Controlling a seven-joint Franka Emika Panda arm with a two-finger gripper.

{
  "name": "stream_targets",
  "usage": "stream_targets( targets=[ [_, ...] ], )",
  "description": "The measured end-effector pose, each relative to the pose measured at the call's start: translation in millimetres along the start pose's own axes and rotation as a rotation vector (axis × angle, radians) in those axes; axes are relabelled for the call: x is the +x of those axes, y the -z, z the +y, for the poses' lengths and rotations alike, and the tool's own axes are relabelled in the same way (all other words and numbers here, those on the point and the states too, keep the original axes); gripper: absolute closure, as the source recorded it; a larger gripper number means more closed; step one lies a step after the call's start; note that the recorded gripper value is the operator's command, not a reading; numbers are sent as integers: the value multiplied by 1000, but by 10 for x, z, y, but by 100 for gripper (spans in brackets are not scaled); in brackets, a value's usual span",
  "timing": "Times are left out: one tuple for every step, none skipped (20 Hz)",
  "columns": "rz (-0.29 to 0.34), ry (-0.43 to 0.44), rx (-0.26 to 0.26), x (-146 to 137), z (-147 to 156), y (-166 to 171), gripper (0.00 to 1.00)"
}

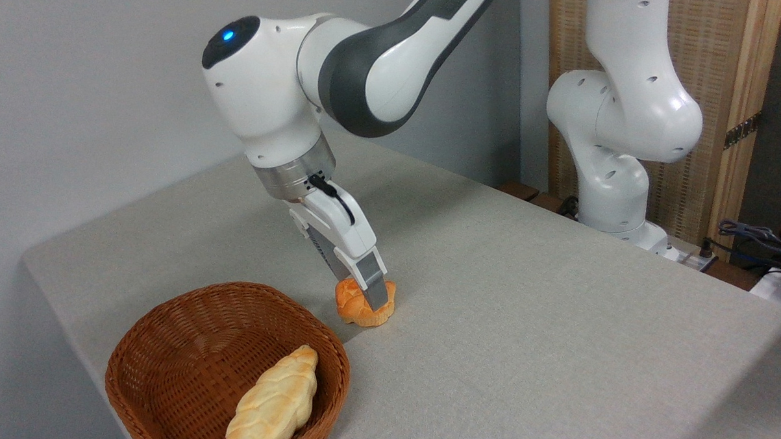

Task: Put bread into the basket
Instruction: 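Close the gripper around the orange bun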

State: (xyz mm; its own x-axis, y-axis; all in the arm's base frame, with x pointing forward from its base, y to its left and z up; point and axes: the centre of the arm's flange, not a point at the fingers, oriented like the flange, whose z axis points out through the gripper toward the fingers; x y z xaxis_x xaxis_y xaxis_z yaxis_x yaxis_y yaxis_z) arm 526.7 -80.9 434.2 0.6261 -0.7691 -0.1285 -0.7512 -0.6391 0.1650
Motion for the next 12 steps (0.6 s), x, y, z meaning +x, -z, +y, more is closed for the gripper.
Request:
stream_targets(
  targets=[
    [-6, -5, -4, 29, 11, -37, 0],
    [-11, -8, -9, 49, 15, -73, 0],
    [-17, -11, -14, 68, 19, -109, 0],
    [-23, -16, -18, 93, 28, -145, 0],
    [-28, -20, -21, 117, 40, -174, 0],
    [-31, -24, -23, 136, 50, -196, 0],
    [-34, -26, -25, 147, 55, -211, 0],
    [-36, -27, -27, 150, 57, -224, 0],
    [-38, -27, -29, 149, 58, -242, 1],
    [-41, -27, -31, 148, 58, -258, 4],
    [-43, -27, -33, 147, 60, -269, 9],
    [-43, -27, -34, 146, 62, -274, 21]
  ],
)
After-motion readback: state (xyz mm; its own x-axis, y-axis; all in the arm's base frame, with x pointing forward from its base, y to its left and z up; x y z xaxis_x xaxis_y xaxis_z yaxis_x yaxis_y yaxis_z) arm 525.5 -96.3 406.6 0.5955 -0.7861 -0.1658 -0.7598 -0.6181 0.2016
